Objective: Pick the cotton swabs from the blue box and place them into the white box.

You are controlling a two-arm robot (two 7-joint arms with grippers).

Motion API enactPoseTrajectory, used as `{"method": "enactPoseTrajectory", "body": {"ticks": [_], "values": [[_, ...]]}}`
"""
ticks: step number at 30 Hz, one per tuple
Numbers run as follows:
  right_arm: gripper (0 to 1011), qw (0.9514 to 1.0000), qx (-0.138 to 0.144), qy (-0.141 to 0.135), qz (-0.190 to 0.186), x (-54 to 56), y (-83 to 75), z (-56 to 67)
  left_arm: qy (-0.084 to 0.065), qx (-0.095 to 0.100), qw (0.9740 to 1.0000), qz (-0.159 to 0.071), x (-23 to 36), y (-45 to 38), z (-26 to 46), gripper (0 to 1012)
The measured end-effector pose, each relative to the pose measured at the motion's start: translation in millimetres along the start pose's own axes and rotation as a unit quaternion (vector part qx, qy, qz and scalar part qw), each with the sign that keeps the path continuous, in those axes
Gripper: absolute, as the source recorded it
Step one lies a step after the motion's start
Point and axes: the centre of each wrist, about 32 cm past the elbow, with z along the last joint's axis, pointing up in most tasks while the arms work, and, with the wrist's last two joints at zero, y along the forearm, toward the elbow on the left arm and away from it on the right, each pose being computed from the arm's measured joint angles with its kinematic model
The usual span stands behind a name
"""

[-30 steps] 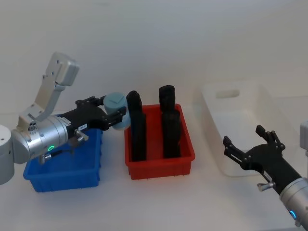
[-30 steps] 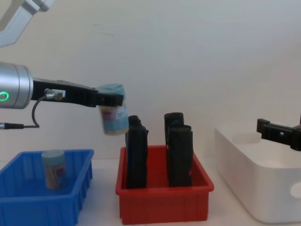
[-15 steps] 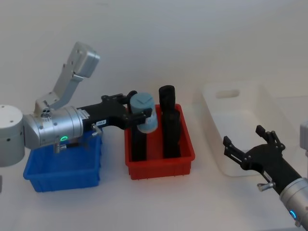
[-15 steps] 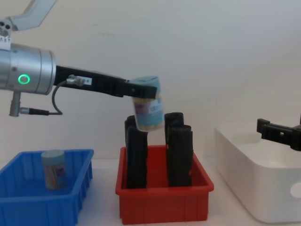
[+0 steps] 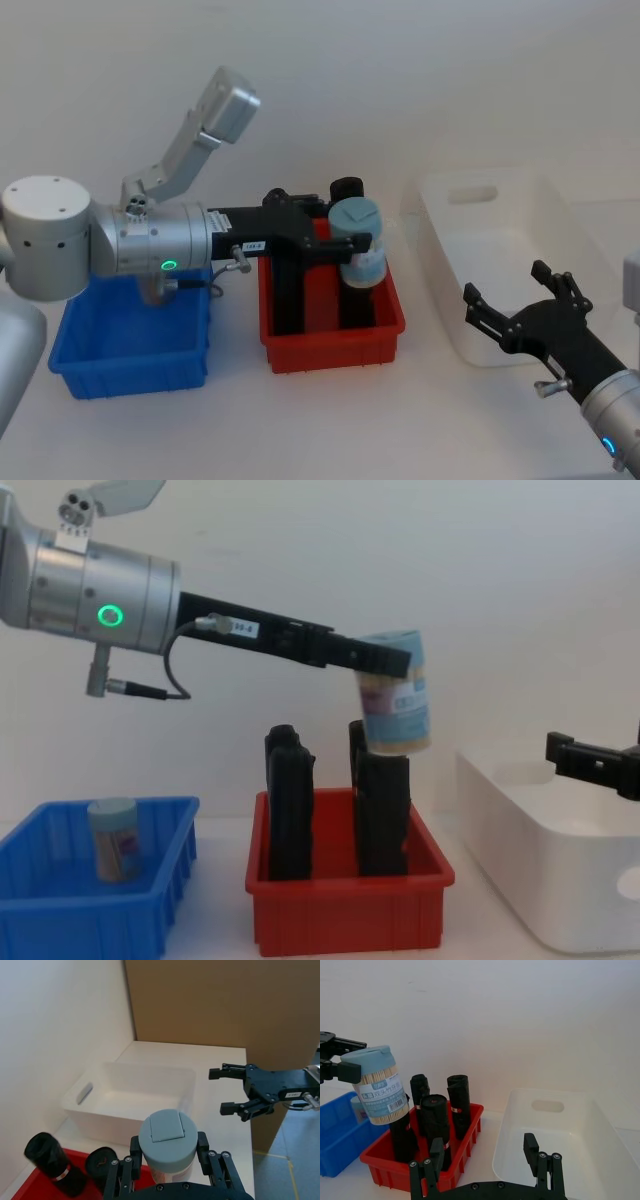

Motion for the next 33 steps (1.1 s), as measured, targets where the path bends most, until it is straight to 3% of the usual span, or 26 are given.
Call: {"method": "enactPoseTrajectory", "body": {"ticks": [5, 14, 33], "values": [[1002, 1.0, 0.0, 0.0, 0.001, 0.0, 0.0, 0.0, -0.004, 0.003, 0.9996, -0.03, 4.4, -9.2, 8.3, 659], [1002, 0.9995, 0.001, -0.013, 0.029, 1.4, 0.5, 1.9, -0.007, 0.007, 0.9982, -0.059, 8.1, -18.2, 16.3, 660], [1002, 0.9953, 0.0, -0.039, 0.089, 2.9, -0.4, 7.9, -0.01, 0.01, 0.9967, -0.08, 10.8, -24.5, 22.5, 659]]}}
